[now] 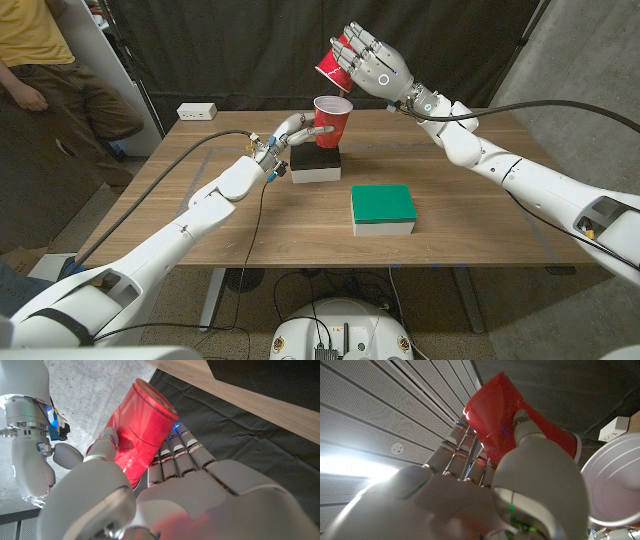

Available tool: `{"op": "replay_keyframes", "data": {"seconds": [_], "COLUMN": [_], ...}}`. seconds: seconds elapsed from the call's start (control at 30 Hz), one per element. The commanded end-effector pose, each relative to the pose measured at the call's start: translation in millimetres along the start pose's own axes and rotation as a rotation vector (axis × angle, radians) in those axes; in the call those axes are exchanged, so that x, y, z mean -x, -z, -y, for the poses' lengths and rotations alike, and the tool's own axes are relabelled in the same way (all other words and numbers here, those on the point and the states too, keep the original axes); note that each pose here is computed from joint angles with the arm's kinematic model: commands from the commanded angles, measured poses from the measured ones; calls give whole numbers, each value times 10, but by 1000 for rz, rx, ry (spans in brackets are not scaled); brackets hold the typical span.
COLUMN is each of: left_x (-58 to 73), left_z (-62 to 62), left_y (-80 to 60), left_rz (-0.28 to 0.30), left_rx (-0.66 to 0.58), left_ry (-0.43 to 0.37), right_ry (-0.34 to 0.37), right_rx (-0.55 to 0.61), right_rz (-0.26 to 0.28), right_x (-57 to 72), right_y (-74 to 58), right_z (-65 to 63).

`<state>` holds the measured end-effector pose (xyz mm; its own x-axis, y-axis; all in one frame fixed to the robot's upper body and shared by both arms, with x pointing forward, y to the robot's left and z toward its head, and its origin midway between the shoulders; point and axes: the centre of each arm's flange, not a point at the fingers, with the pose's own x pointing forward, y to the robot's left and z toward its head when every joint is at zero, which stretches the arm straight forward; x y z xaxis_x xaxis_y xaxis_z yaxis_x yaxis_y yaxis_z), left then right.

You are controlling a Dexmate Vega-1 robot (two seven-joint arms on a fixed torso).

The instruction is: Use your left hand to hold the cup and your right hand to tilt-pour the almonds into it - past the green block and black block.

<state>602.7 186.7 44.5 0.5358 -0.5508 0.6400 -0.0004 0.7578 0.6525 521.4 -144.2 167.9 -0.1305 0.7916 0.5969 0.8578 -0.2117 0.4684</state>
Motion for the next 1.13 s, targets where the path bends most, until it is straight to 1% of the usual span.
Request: {"op": "replay_keyframes", "data": {"seconds": [0.03, 0.33, 0.53, 0.67, 0.77, 1.13], "left_x": [71, 109, 115, 117, 122, 125], "left_z": [-24, -60, -54, -50, -50, -48], "left_y": [-17, -40, -43, -42, -45, -68], "left_rz": [-5, -6, -8, -9, -8, -3], "left_rx": [-6, -14, -13, -12, -14, -17], "left_ry": [-9, -19, -17, -17, -19, -17], "right_ry": [1, 27, 52, 51, 56, 49], "right_rx": [-2, -9, 15, 22, 28, 18], "right_rz": [1, -1, 14, 13, 14, -11], "right_x": [70, 83, 51, 30, 39, 39], "right_y": [27, 8, -8, 19, 31, 40], "right_z": [-43, -14, -6, -8, 0, 29]}}
